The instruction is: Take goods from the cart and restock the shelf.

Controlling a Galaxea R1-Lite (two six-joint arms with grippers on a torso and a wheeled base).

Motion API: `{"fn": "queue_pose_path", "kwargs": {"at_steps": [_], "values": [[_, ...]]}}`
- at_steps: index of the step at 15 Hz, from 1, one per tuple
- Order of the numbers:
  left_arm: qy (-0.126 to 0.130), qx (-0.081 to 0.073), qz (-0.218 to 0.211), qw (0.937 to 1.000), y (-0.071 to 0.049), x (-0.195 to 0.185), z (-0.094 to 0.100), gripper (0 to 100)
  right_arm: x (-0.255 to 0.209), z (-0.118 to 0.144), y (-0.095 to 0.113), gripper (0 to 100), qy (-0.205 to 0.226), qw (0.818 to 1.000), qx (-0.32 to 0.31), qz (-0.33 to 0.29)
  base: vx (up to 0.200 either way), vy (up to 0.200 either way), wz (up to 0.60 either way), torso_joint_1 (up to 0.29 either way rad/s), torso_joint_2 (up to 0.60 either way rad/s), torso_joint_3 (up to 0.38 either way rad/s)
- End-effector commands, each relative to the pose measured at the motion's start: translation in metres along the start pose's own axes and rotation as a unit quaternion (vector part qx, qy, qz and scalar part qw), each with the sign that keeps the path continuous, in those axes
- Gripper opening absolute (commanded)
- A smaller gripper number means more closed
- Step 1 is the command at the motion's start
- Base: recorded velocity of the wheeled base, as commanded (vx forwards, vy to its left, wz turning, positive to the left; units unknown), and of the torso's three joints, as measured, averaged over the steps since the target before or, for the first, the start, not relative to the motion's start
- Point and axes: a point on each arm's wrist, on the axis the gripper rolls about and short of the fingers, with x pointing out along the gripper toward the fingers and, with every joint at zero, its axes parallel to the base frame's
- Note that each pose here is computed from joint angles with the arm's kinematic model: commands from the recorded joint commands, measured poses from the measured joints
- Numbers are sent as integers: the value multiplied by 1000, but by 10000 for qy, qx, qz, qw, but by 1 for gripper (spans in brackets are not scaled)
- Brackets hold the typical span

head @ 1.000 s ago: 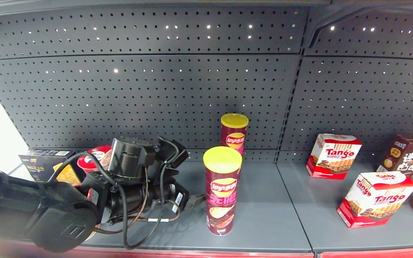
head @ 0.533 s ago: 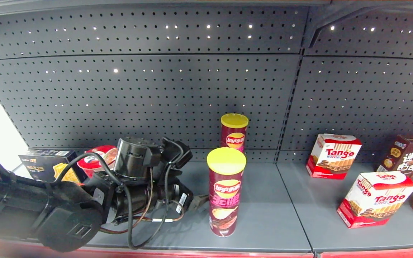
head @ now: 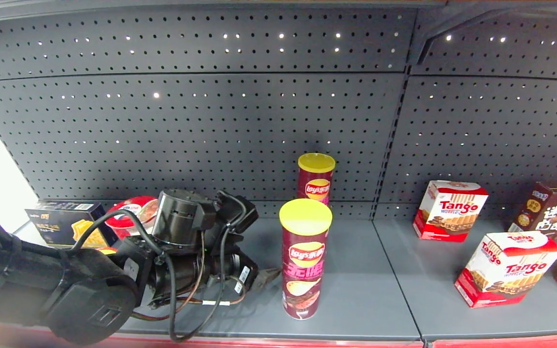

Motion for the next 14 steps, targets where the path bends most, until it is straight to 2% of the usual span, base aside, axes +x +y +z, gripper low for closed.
{"fn": "queue_pose_path", "kwargs": {"at_steps": [1,10,14], "values": [[-27,23,0,10000,-2,-1,1,100,0,0,0,100,-1,10000,6,3,0,0,0,0,0,0],[-44,129,-14,9999,-16,1,5,100,0,0,0,100,-1,10000,6,11,0,0,0,0,0,0],[130,94,105,9998,-13,0,-5,100,0,0,0,100,-1,10000,-2,3,0,0,0,0,0,0]]}}
